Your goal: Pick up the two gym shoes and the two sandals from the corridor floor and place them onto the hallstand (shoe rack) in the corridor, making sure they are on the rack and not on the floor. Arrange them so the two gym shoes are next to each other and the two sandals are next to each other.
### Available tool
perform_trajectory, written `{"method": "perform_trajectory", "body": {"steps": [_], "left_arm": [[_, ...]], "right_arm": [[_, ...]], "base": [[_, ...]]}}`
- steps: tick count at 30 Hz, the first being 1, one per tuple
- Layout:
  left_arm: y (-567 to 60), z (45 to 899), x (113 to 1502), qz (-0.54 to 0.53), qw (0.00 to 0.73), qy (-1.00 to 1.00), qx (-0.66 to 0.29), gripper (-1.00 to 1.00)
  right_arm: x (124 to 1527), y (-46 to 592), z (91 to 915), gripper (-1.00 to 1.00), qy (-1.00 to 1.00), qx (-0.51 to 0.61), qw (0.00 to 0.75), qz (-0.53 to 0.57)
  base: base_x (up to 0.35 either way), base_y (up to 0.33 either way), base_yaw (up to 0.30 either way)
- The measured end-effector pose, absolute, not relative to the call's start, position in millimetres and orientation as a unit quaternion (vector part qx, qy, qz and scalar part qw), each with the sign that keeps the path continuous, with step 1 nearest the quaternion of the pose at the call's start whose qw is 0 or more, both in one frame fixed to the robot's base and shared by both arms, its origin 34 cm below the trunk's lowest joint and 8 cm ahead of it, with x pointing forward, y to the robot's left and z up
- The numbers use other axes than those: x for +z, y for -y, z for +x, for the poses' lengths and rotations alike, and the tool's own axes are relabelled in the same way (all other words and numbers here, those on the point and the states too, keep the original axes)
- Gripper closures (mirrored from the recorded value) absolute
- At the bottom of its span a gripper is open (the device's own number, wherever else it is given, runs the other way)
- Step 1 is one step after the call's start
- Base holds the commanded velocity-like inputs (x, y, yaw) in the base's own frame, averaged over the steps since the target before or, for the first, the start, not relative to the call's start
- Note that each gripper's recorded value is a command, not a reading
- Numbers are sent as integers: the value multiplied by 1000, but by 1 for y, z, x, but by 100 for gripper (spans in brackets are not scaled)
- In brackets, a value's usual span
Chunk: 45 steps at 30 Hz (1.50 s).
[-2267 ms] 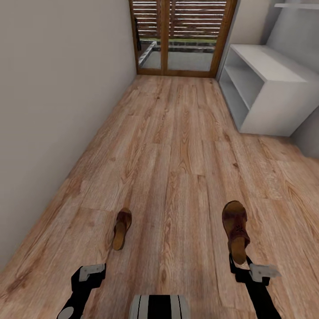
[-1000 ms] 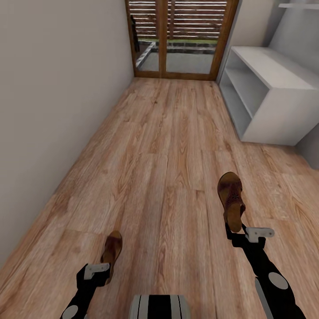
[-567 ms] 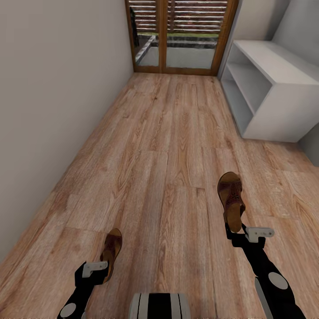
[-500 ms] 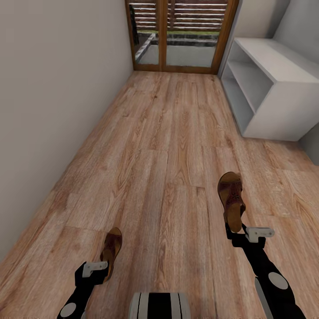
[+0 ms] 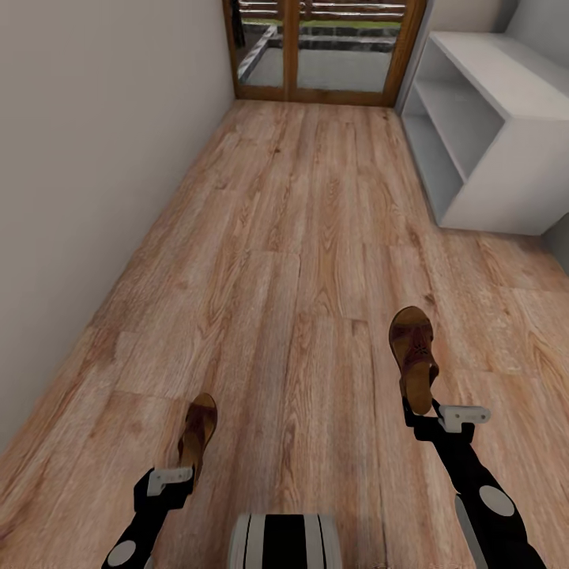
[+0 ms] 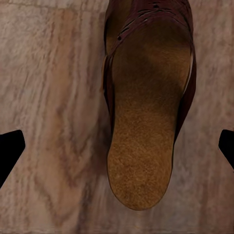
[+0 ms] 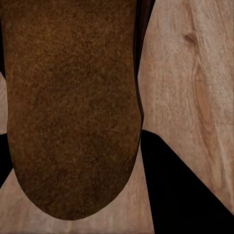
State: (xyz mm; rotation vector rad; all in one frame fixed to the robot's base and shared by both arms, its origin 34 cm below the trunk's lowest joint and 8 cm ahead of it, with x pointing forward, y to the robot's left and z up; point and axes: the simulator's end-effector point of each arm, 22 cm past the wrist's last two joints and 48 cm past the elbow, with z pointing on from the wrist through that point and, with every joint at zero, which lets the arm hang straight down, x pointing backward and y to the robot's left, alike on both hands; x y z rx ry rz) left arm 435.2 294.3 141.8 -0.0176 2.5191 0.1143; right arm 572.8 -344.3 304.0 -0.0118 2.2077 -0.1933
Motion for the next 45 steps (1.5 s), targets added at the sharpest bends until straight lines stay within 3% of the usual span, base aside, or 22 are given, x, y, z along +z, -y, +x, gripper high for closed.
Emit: {"method": "perform_trajectory", "body": {"steps": [29,45], "left_arm": [[-293,379,91,30,235,-970,46,-100],[-295,386,93,29,242,-969,49,-100]], "right_arm": [[253,343,558,100,-910,-78,408,-13],[288,353,676,100,-900,-82,429,4]], "base": [[0,0,-27],[0,0,-1]]}}
